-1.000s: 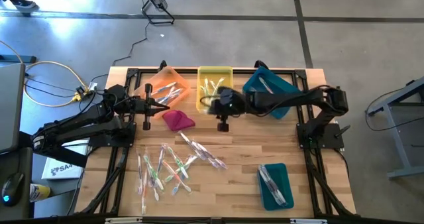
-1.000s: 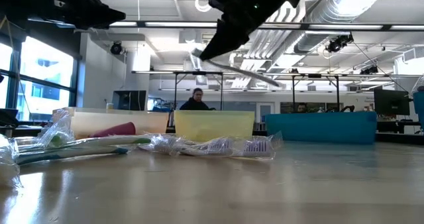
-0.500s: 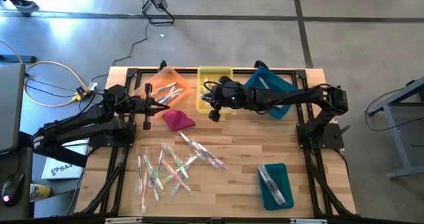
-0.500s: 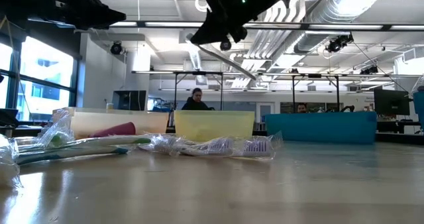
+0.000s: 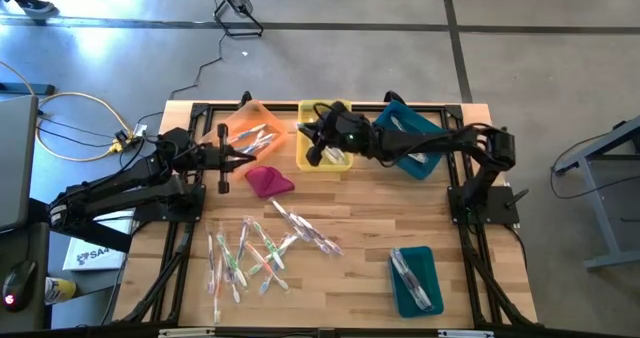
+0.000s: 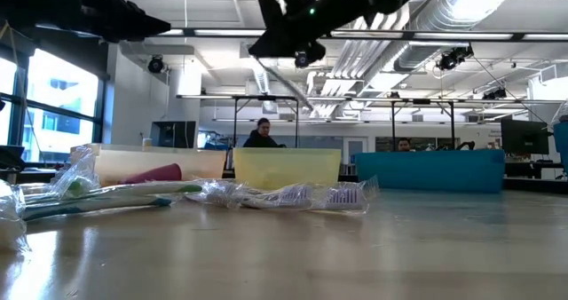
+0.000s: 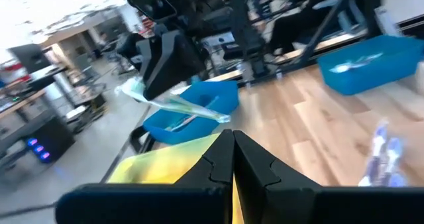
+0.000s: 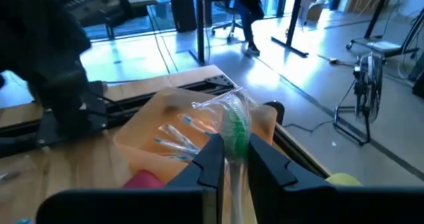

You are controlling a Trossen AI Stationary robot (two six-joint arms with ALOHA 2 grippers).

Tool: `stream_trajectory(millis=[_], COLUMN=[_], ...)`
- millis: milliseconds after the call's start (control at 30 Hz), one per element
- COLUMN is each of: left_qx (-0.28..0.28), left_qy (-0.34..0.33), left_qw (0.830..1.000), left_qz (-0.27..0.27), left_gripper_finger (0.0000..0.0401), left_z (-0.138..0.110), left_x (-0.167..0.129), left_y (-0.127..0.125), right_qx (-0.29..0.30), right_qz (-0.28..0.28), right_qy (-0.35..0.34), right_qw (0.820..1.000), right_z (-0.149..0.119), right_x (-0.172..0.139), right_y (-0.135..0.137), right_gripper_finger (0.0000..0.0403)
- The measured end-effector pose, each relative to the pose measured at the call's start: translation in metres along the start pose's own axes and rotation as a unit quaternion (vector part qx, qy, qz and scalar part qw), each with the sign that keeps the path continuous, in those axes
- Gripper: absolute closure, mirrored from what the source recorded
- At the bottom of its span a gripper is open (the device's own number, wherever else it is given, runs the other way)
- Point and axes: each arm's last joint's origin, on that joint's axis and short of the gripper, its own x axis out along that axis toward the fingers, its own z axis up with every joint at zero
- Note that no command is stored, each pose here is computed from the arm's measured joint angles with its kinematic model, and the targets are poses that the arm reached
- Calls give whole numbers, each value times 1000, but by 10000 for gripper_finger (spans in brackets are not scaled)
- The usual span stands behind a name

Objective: Pick & Place Toothbrushes
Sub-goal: Put the green toothbrush into the yellow bin

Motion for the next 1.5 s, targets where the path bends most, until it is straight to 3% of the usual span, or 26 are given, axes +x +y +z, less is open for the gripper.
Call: stream_trajectory(millis=[200, 467, 633, 1100, 1500], left_qx=[-4, -4, -5, 1, 19], left_qy=[31, 47, 52, 79, 80], left_qw=[999, 996, 996, 995, 995], left_qz=[41, 72, 76, 63, 62], left_gripper_finger=[401, 401, 401, 401, 401], left_z=[-3, -5, -5, -12, -12], left_x=[0, 0, -1, 5, 6], left_y=[2, 3, 3, 3, 3], right_qx=[44, 47, 67, 124, 155], right_qz=[29, 51, 34, 10, -13], right_qy=[-2, -50, -53, 18, 39], right_qw=[999, 996, 996, 992, 987], right_z=[-7, 5, 7, -8, -35], right_x=[15, 19, 19, 20, 40], right_y=[-25, -67, -88, -88, -87], right_gripper_finger=[367, 367, 367, 368, 368])
